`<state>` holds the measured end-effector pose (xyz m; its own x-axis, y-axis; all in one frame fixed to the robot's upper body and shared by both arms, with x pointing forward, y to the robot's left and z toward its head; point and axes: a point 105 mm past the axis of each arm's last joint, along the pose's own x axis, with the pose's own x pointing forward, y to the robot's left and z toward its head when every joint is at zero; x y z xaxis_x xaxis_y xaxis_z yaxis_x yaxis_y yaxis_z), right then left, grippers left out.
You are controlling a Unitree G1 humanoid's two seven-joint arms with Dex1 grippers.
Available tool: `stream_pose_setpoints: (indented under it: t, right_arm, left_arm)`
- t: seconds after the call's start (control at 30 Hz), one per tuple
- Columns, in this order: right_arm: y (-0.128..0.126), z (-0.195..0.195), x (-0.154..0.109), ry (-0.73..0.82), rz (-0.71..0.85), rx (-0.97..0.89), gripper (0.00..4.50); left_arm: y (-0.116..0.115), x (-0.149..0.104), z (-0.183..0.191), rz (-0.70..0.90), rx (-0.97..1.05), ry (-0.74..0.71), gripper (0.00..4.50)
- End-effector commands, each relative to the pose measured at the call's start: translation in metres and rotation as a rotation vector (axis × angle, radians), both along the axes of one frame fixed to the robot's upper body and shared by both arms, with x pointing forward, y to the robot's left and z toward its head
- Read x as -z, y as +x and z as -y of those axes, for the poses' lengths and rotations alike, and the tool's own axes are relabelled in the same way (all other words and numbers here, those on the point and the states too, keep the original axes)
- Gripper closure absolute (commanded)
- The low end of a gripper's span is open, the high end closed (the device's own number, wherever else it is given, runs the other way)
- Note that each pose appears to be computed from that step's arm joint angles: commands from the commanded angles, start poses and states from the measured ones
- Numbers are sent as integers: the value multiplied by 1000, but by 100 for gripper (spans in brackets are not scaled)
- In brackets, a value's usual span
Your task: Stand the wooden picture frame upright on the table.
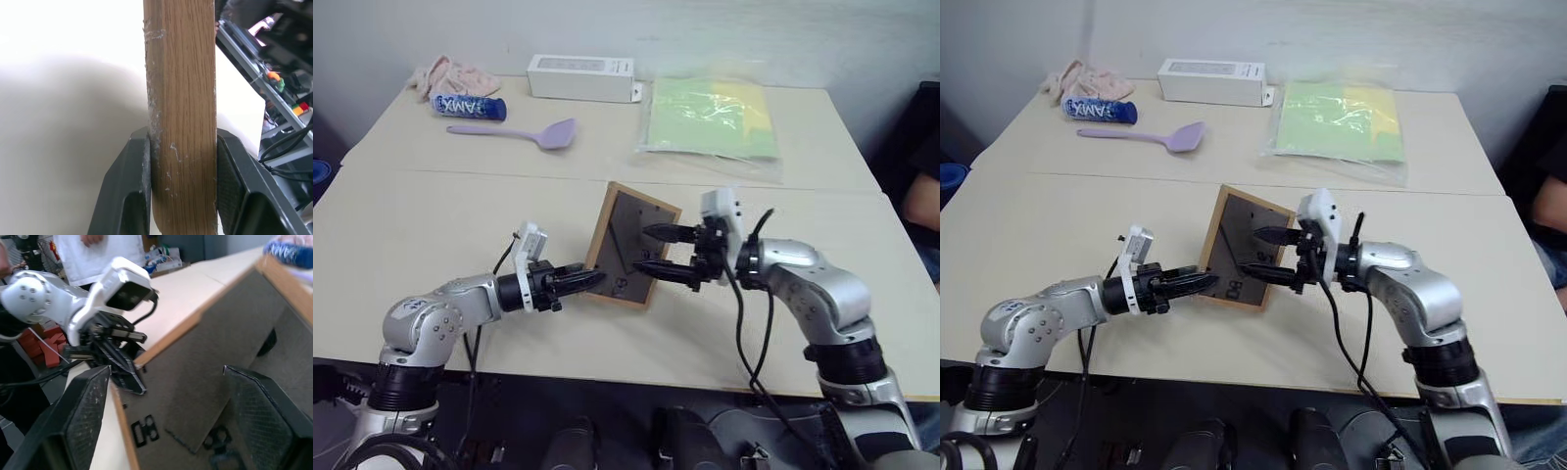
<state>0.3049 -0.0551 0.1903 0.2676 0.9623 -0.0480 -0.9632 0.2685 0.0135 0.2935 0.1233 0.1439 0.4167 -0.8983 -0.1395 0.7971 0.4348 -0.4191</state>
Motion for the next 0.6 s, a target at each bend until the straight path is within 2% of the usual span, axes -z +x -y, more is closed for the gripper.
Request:
stream_pose_setpoints:
  t: [0.03,0.13,0.23,0.37,0.6]
  right_arm:
    - [8,-11,-3,-23,36,0,93]
    - [12,-19,-3,-18,22,-6,93]
    - [2,-27,-7,3,27,-74,93]
    - [-10,-15,-26,123,-1,-118,93]
    - [10,16,-14,79,-52,33,93]
  left_arm:
    - [-2,-5,3,55,30,11,323]
    - [-4,-5,5,72,48,27,323]
    - [-3,-4,6,72,32,20,323]
    - [-4,-2,3,69,18,22,323]
    - [-5,1,2,59,7,14,323]
